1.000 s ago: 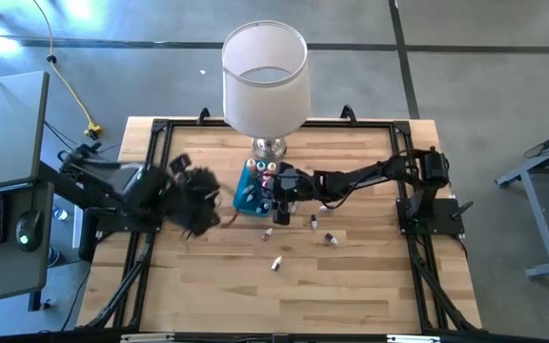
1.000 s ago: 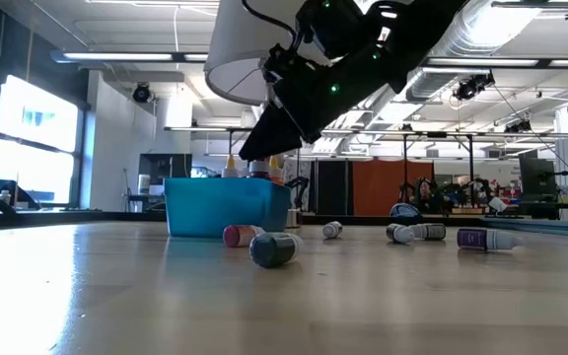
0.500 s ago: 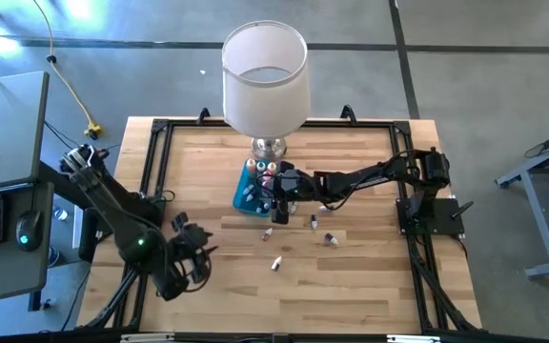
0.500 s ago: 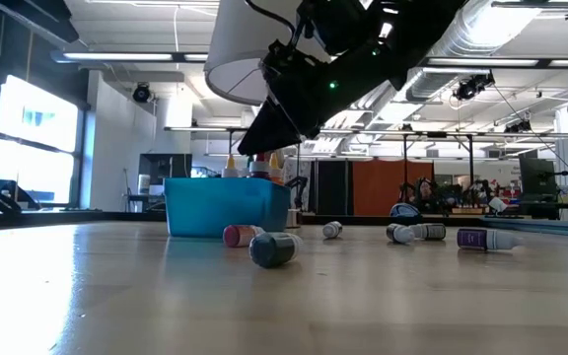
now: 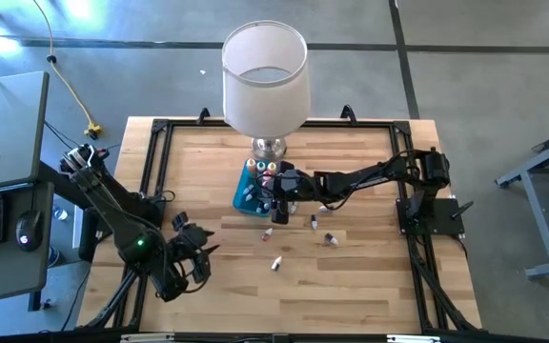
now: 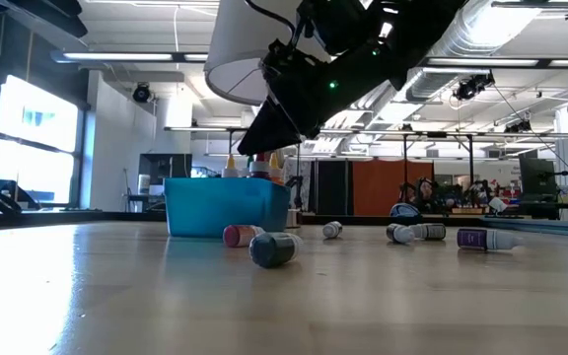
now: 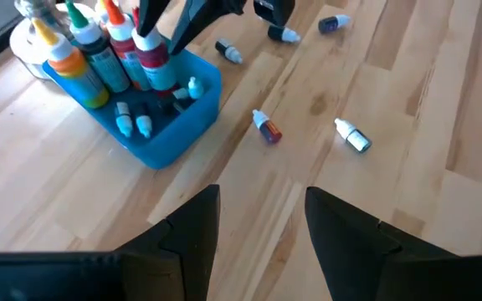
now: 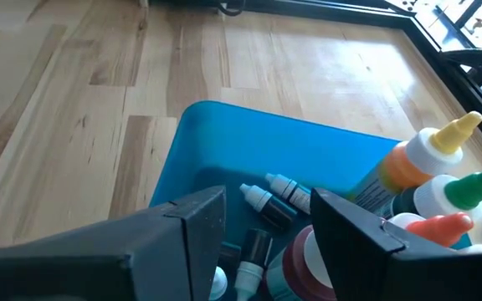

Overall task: Pick & Place food coloring
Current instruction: Put the small orange food coloring bottle into the blue bin

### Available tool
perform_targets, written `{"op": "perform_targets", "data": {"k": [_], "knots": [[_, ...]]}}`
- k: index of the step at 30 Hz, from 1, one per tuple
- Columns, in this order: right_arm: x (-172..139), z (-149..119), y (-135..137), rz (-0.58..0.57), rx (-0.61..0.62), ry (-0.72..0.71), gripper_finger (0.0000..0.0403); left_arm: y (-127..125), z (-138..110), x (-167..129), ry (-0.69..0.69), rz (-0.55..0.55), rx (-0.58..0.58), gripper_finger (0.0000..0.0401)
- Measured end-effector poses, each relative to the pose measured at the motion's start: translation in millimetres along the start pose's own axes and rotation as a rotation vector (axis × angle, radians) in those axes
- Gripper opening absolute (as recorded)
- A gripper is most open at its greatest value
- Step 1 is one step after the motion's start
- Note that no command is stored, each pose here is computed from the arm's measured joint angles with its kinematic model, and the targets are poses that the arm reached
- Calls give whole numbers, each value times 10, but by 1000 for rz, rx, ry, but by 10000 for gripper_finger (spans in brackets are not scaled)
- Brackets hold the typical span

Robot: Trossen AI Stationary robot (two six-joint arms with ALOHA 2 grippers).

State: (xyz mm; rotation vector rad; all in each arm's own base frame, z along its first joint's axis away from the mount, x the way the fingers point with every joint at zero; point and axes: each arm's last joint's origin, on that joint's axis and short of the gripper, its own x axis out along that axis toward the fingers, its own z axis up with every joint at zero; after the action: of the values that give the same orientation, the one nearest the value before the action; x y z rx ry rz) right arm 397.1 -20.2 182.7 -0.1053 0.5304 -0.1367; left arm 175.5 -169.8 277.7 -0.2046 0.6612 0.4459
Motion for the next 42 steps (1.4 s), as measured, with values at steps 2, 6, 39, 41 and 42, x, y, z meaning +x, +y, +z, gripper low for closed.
{"op": "perform_targets", "data": {"k": [2,6,39,41,42], "knots": [[0,0,0,0,0,0,169,1,2,0,-6,2,4,172],[0,0,0,0,0,0,169,1,2,0,-5,2,4,172],[-62,-91,118,296,310,155,169,-275,-145,544,86,-377,52,172],[-128,-147,173,344,339,258,169,-284,-139,644,100,-354,16,172],[-167,-174,208,350,334,308,169,-277,-142,695,112,-340,9,172]]}}
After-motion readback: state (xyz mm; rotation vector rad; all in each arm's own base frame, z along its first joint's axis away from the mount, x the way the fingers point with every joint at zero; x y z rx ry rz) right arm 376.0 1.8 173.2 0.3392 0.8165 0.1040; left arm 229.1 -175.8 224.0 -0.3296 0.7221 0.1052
